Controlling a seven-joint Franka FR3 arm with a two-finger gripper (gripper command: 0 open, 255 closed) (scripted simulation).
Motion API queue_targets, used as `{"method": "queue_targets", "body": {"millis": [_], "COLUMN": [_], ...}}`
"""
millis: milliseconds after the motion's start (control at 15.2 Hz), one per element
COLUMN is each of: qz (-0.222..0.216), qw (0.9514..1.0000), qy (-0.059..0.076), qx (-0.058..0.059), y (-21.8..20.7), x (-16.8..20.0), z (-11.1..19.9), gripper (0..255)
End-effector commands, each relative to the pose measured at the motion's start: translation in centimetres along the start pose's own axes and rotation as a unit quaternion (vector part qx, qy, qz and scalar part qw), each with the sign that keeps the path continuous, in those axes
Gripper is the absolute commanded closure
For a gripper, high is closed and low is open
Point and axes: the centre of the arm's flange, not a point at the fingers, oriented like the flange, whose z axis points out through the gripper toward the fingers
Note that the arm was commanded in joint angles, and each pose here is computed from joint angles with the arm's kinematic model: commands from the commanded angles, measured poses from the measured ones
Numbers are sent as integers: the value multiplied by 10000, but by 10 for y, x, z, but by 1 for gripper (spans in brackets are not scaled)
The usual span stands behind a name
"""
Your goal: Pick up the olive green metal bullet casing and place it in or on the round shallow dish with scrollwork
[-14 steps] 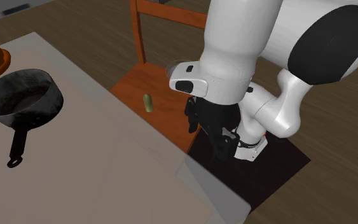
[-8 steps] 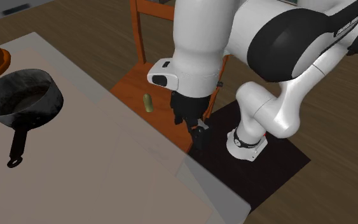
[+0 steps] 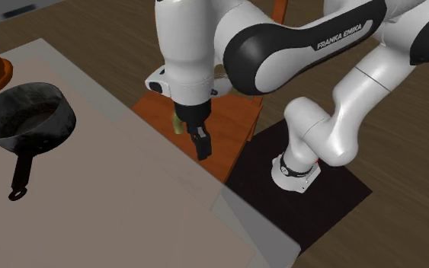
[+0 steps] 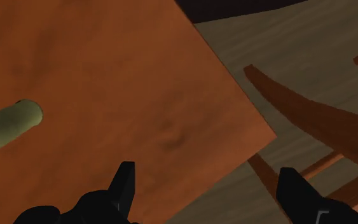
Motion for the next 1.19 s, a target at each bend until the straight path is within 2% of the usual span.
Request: {"method": "queue_targets", "body": {"millis": [0, 462, 924, 1122], "qz": [142, 638, 1132, 1161], "qw": [9998, 9969, 9903, 9898], "qy": [-92, -409, -725, -743], "qx": [-45, -193, -341, -350], "y": [23, 107, 193, 199], "x": [8, 35, 52, 51], "z": [8, 34, 59, 71], "gripper": [0, 0, 0, 0]}}
